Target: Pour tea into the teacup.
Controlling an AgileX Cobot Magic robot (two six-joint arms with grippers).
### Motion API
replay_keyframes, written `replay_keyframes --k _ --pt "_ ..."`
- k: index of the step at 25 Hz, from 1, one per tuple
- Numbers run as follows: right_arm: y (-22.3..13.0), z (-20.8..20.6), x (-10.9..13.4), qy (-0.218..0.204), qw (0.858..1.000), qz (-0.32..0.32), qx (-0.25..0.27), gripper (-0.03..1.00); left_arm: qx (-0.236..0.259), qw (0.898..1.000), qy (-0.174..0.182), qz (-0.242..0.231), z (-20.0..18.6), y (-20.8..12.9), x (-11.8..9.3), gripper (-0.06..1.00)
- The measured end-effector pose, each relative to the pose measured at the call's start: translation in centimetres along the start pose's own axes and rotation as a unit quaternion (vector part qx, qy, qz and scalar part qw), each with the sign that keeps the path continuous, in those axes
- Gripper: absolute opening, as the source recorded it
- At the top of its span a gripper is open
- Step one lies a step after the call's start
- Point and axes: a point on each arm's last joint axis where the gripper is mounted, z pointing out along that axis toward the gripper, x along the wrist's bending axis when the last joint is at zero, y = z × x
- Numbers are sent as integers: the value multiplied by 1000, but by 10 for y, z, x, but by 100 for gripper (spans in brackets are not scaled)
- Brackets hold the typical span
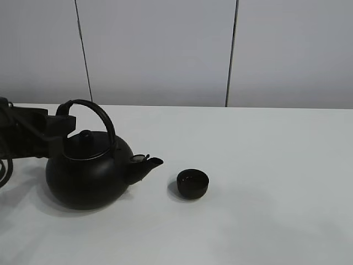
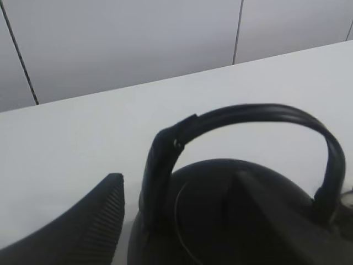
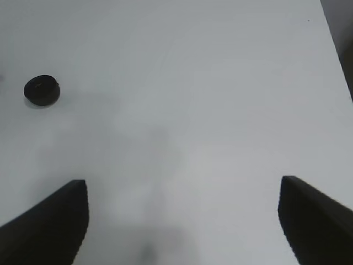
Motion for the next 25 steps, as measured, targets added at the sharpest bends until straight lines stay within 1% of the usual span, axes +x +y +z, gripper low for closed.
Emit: replay_keyframes --k 4,7,9,11,13,15,16,18,20,21,22,24,25 --pt "0 0 0 1 1000 -1 0 64 21 1000 1 -3 -10 -9 -2 42" --pt "0 0 0 7 1000 -5 0 64 27 1000 3 0 -16 -11 -2 42" --pt "0 0 0 10 1000 -7 0 64 18 1000 6 1 -18 -7 -2 42" --pt "0 0 0 10 1000 -7 0 64 0 1000 17 0 -21 2 0 42" --pt "0 0 0 10 1000 -7 0 64 -29 999 44 -8 -26 15 5 42" --pt "0 0 0 10 1000 -7 0 64 -42 997 65 -16 -30 31 9 42" --pt "0 0 0 10 1000 -7 0 64 -36 997 70 -19 -31 40 11 42" --pt "0 0 0 10 1000 -7 0 64 -8 997 70 -19 -30 59 13 42" --pt "0 0 0 10 1000 -7 0 64 37 997 70 -21 -29 86 16 42" --pt "0 0 0 10 1000 -7 0 64 71 995 69 -23 -30 96 17 42" --pt "0 0 0 10 1000 -7 0 64 81 994 71 -24 -31 114 19 42" --pt "0 0 0 10 1000 -7 0 64 113 989 89 -34 -38 139 31 42" --pt "0 0 0 10 1000 -7 0 64 114 987 105 -44 -41 150 41 43"
